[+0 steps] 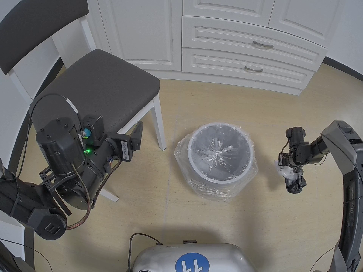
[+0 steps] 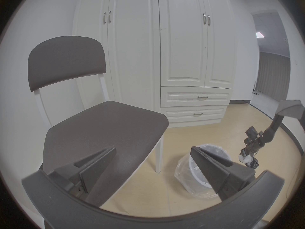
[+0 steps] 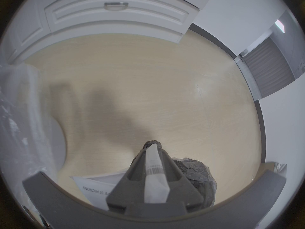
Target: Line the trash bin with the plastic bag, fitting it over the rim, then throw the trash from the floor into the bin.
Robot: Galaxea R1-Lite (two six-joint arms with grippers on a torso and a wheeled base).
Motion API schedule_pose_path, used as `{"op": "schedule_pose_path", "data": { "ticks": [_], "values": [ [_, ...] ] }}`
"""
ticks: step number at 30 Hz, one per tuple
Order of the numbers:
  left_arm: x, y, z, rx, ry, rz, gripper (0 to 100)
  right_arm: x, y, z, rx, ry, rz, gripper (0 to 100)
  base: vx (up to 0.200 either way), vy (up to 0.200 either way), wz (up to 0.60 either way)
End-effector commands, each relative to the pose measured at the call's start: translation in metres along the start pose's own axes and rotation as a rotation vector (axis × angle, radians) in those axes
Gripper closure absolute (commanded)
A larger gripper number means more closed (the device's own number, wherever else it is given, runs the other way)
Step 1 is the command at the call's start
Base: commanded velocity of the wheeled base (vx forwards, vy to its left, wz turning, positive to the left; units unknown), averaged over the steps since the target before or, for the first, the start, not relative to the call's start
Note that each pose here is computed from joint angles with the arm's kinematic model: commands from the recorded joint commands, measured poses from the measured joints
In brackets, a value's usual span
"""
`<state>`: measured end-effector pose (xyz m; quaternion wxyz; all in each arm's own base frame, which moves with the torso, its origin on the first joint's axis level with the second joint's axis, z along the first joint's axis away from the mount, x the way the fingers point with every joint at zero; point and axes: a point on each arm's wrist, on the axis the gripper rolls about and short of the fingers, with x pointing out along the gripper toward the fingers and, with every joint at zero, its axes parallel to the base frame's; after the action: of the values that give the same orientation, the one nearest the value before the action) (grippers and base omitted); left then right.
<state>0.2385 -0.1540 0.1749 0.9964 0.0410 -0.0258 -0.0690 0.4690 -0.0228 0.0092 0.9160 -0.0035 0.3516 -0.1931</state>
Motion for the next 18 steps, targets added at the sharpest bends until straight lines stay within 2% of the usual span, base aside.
{"op": "schedule_pose_path", "data": {
  "ticks": [1,5,10,13,17,18],
  "values": [
    [-0.009,-0.009,0.001,-0.005,-0.003,-0.046,0,-0.068,-0.016,0.030,0.006,-0.122,0.043,100,0.000,0.000,0.00],
    [-0.011,-0.007,0.005,-0.015,-0.017,-0.043,0,-0.104,-0.024,0.030,-0.066,-0.256,0.051,100,0.000,0.000,0.00],
    [-0.023,0.004,0.011,-0.026,-0.033,-0.037,0,-0.129,-0.013,0.019,-0.103,-0.345,0.083,100,0.000,0.000,0.00],
    [-0.033,0.014,0.014,-0.031,-0.043,-0.033,0,-0.142,0.001,0.013,-0.125,-0.393,0.121,100,0.000,0.000,0.00],
    [-0.059,0.027,0.018,-0.085,-0.059,-0.099,0,-0.170,0.034,0.006,-0.133,-0.473,0.163,100,0.000,0.000,0.00],
    [-0.059,0.027,0.018,-0.085,-0.059,-0.099,0,-0.170,0.034,0.006,-0.133,-0.473,0.163,100,0.000,0.000,0.00]
  ]
}}
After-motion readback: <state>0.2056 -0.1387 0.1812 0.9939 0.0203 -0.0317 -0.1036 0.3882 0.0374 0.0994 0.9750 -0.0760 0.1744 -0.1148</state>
